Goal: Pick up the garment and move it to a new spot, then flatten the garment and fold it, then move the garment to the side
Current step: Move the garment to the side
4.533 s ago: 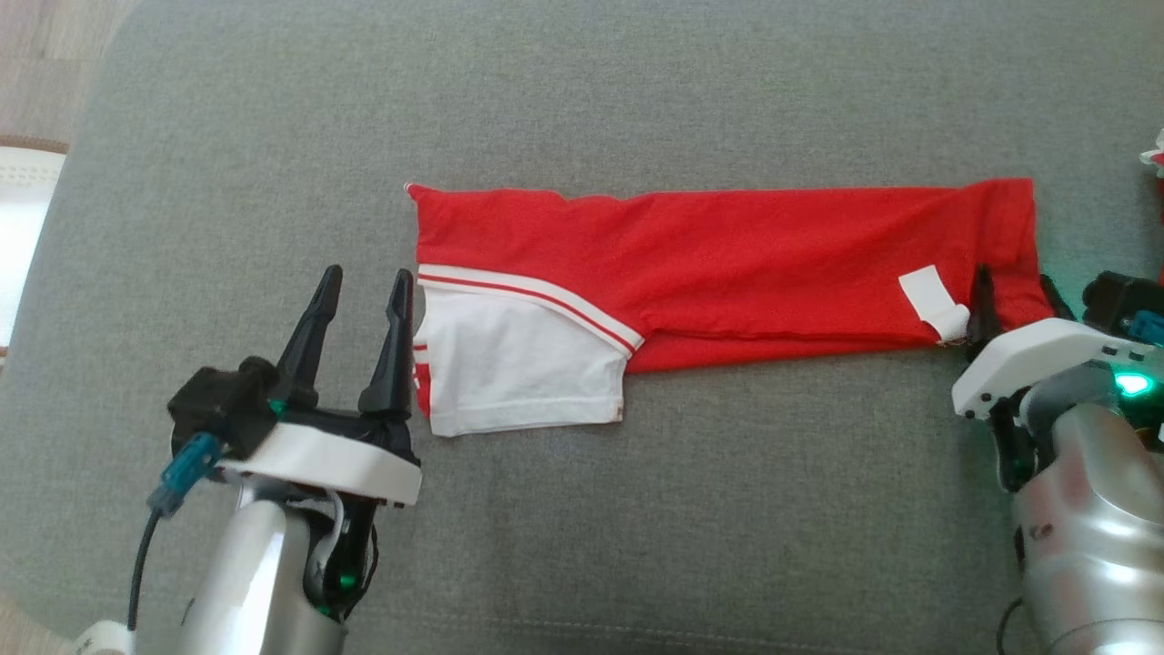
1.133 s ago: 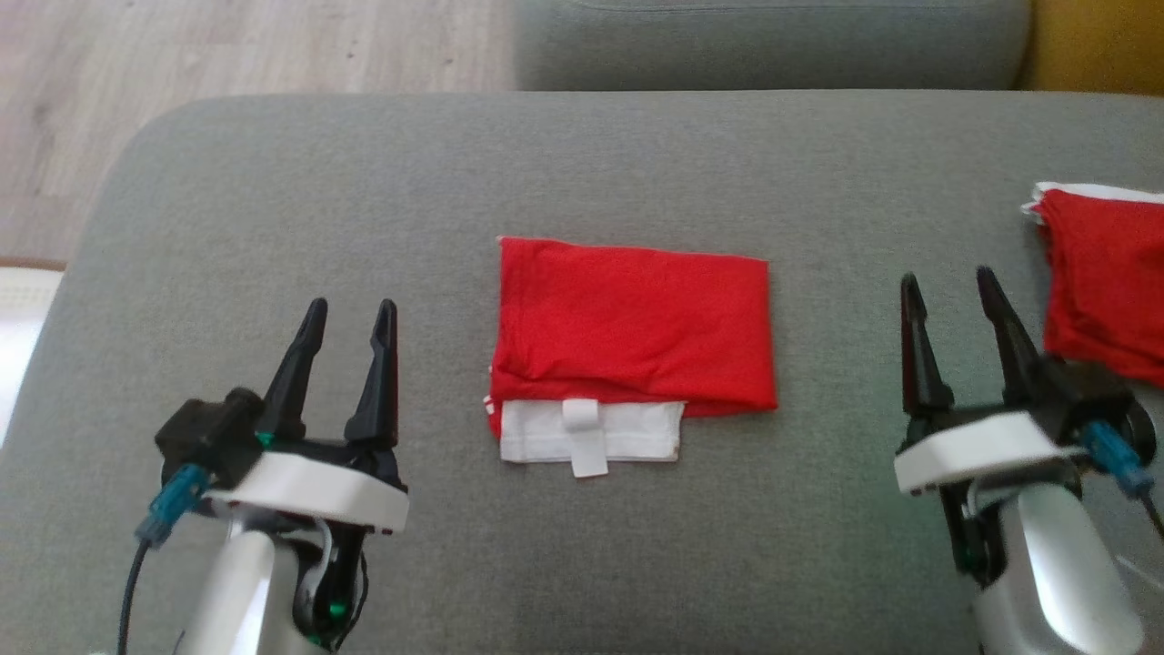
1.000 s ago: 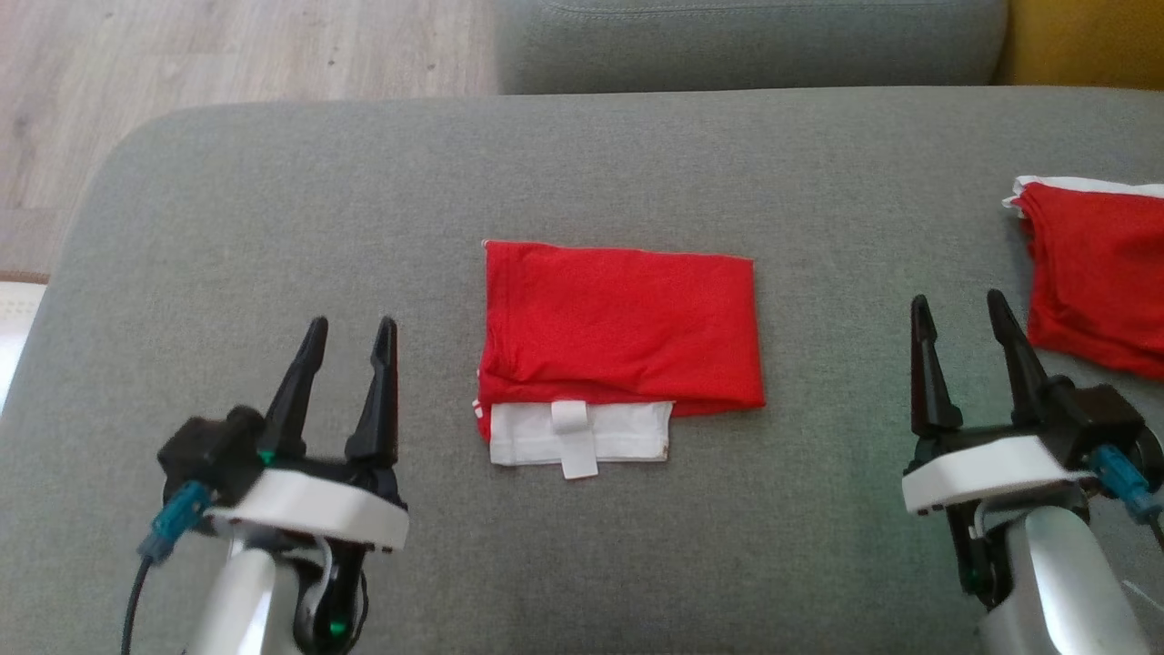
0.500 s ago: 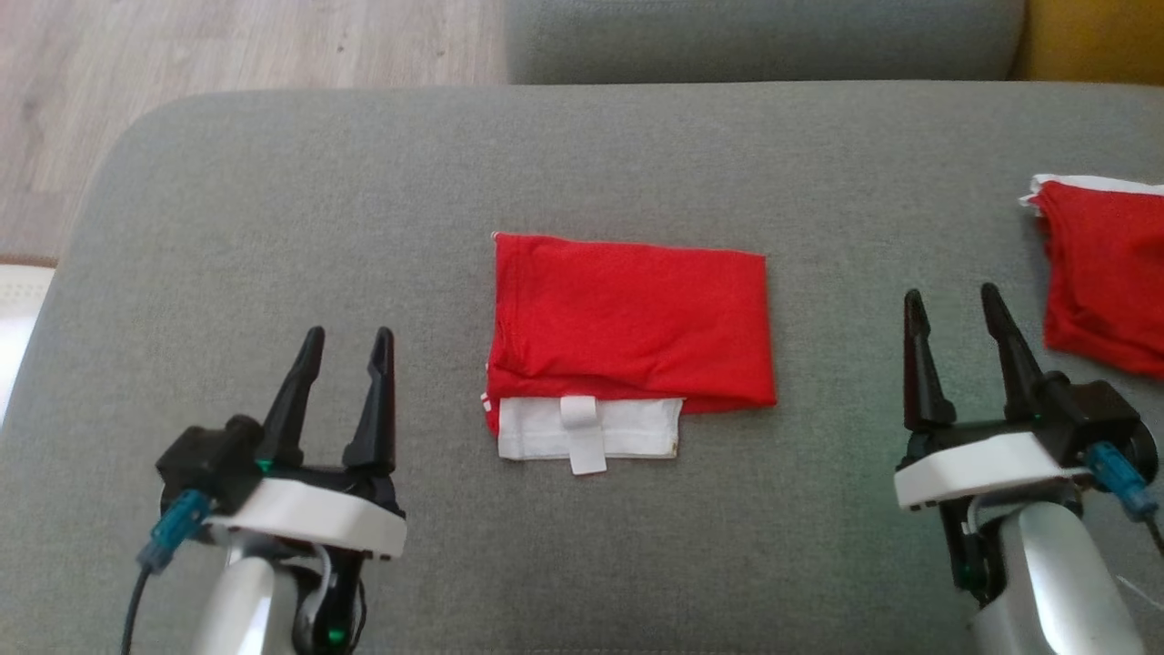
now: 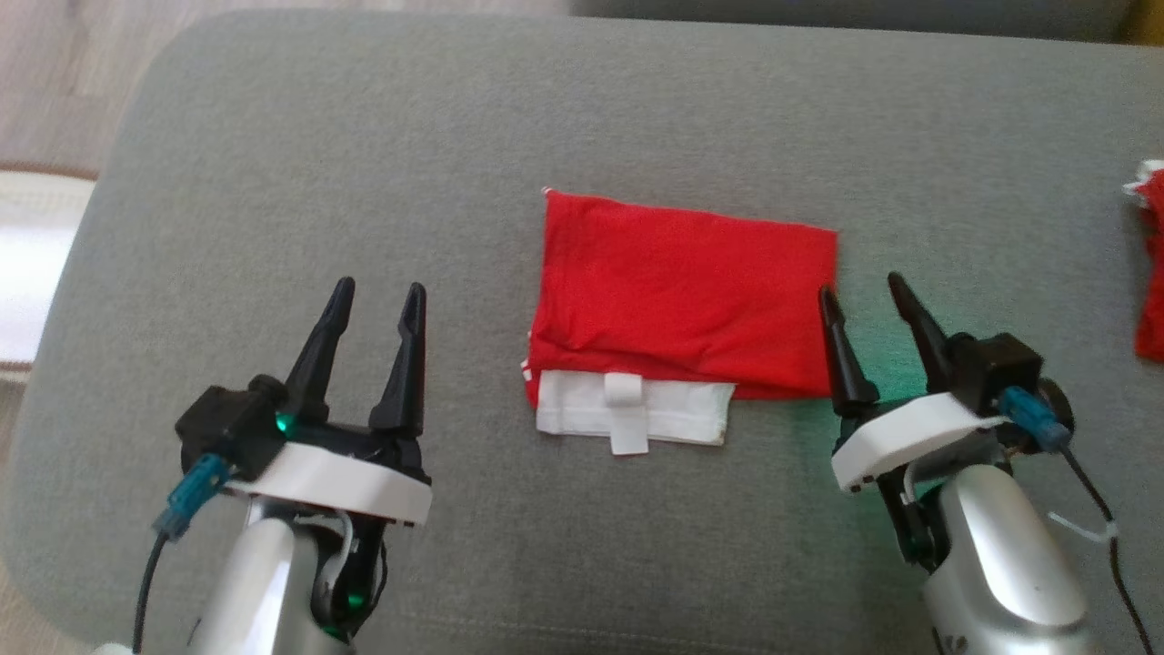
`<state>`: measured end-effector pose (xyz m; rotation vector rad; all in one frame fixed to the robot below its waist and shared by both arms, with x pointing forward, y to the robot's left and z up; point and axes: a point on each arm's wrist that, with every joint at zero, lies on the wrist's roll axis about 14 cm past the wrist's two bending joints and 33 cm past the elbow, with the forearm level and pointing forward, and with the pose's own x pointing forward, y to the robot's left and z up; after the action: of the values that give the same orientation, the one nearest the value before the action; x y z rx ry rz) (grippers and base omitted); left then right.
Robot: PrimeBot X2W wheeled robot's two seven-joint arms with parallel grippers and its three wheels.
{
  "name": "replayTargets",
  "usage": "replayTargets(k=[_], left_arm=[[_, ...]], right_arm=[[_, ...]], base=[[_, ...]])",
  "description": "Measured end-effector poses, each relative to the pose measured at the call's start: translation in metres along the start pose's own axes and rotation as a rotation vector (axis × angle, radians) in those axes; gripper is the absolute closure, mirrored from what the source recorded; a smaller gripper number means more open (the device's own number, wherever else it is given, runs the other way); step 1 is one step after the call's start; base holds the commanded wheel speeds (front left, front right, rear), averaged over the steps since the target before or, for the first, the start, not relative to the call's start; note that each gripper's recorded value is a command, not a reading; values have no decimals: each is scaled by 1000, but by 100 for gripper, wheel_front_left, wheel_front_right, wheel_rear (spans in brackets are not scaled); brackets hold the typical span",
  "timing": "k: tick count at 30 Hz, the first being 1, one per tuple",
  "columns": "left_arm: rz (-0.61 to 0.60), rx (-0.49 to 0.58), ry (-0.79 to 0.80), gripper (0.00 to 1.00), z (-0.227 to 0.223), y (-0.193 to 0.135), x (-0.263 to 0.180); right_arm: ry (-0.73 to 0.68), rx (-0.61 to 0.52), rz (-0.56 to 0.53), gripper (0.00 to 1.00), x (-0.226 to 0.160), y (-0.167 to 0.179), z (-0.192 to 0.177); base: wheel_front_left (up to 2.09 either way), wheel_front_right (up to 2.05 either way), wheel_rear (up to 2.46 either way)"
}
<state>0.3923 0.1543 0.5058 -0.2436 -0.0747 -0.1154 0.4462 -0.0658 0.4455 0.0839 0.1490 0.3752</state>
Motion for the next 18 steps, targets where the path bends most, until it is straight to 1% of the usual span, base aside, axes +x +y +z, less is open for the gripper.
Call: replayTargets(k=[3,5,7,11,14,18], left_arm=[[10,3,5,0,-1,4,-1],[21,-3,12,0,-3,6,-3],[38,1,17,0,-4,12,-6],[66,-1,21,0,-4,20,-9],[75,3,18,0,-3,23,-10],[74,5,19,0,-3,23,-10]], right_arm=[[105,16,13,0,6,4,-28],[162,64,5,0,9,4,-44],[210,78,2,0,11,3,-57],[254,120,-13,0,20,1,-69],[276,156,-7,0,24,6,-75],[290,145,15,0,29,12,-75]], base=[[0,0,0],[0,0,0],[0,0,0],[0,0,0],[0,0,0],[0,0,0]])
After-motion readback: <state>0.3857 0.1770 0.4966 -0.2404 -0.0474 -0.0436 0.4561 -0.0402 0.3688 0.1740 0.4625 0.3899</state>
